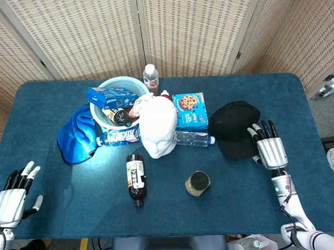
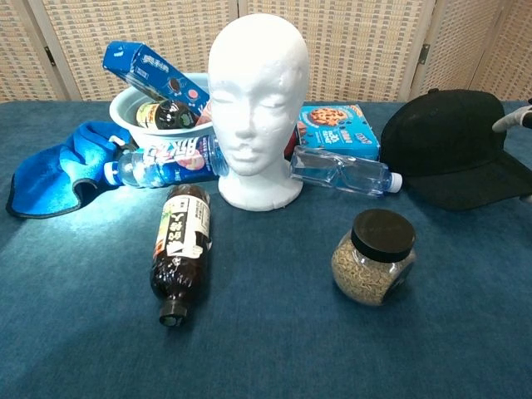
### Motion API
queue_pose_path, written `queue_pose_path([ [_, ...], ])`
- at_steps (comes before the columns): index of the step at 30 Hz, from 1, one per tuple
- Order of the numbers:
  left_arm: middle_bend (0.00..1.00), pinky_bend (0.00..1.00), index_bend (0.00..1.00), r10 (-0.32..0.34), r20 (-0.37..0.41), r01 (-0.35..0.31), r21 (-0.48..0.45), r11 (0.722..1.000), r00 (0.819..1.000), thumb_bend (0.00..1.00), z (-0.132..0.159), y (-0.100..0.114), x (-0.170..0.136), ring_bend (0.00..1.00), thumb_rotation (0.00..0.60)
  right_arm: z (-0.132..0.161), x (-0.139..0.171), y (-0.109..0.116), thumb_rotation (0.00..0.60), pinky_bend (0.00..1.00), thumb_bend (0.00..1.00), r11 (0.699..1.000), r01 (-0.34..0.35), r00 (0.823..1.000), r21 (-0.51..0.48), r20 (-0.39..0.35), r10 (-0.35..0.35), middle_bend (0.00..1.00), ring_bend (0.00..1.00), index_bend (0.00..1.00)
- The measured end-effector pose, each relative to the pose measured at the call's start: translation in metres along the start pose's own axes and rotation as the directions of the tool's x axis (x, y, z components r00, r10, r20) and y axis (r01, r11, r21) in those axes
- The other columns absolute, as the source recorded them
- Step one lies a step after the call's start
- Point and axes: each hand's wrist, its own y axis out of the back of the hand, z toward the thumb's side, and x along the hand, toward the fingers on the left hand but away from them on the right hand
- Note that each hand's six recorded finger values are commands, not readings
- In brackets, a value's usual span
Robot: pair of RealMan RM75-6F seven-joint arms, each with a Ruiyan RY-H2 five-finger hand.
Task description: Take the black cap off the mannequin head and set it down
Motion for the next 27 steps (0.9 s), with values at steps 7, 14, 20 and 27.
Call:
queue_pose_path([
  [7,0.0,0.0,0.04,0.0,0.001,0.0,0.002,1.0,1.0,0.38,0.001,0.001,0.0,0.0,0.6,-0.009,0.013,0.003,0.6,0.0,0.0,0.999,-0.043,0.999,0.008,0.012,0.043,0.09,0.0,0.08],
  [14,0.0,0.0,0.04,0.007,0.008,-0.007,0.003,1.0,1.0,0.37,0.003,0.003,0.0,0.0,0.6,-0.018,0.03,0.014,0.6,0.0,0.0,0.999,-0.045,0.999,0.001,0.016,0.045,0.09,0.0,0.08],
  [20,0.0,0.0,0.04,0.008,0.011,-0.008,0.004,1.0,1.0,0.37,0.005,0.005,0.0,0.0,0.6,-0.03,0.047,0.034,0.6,0.12,0.0,0.999,0.016,0.999,-0.043,0.051,-0.014,0.17,0.08,0.12],
  [27,0.0,0.0,0.04,0.005,0.016,-0.005,0.005,1.0,1.0,0.38,0.007,0.005,0.002,0.0,0.6,-0.044,0.069,0.052,0.6,0.23,0.0,0.991,-0.016,1.0,-0.136,0.002,0.017,0.25,0.17,0.24],
])
